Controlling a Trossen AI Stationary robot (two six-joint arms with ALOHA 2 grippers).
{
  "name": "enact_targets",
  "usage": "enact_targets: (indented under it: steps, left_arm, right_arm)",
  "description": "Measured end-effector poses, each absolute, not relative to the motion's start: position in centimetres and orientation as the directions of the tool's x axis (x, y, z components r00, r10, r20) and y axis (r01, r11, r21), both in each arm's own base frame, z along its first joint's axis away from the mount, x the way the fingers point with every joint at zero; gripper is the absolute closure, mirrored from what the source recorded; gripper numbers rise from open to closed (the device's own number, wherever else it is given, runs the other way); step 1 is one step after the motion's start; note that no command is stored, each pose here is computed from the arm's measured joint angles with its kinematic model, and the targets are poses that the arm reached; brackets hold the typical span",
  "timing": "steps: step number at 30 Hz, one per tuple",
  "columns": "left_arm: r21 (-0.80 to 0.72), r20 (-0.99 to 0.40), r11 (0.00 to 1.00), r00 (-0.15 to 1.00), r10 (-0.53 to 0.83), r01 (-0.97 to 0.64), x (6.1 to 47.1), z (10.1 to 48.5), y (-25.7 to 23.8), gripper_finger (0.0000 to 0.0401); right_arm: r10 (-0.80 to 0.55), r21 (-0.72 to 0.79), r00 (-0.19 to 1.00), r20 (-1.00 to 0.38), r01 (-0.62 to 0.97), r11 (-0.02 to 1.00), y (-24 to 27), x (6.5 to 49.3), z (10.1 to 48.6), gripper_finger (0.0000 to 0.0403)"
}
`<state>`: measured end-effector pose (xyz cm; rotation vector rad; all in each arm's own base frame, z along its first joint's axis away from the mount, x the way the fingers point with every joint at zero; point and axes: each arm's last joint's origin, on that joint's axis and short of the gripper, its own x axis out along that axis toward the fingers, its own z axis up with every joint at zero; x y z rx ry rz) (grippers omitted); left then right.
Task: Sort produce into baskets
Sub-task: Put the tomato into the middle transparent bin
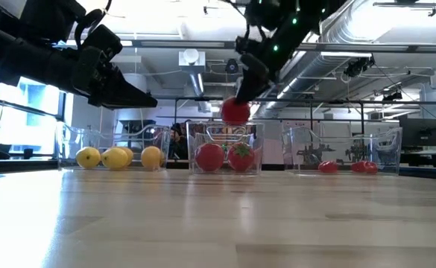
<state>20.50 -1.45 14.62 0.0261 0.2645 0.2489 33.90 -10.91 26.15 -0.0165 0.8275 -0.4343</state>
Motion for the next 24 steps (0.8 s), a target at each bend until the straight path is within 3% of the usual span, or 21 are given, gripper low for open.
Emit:
enact_targets:
  steps: [24]
  left_arm:
    - [0.059, -0.256, 0.969, 0.935, 0.247, -0.24, 20.5, 14.6, -1.5, 0.0401]
  right_arm:
    - [-0.259, -0.134, 0.506, -0.822, 0.271, 0.953, -14.4, 34.5, 21.1, 0.0263]
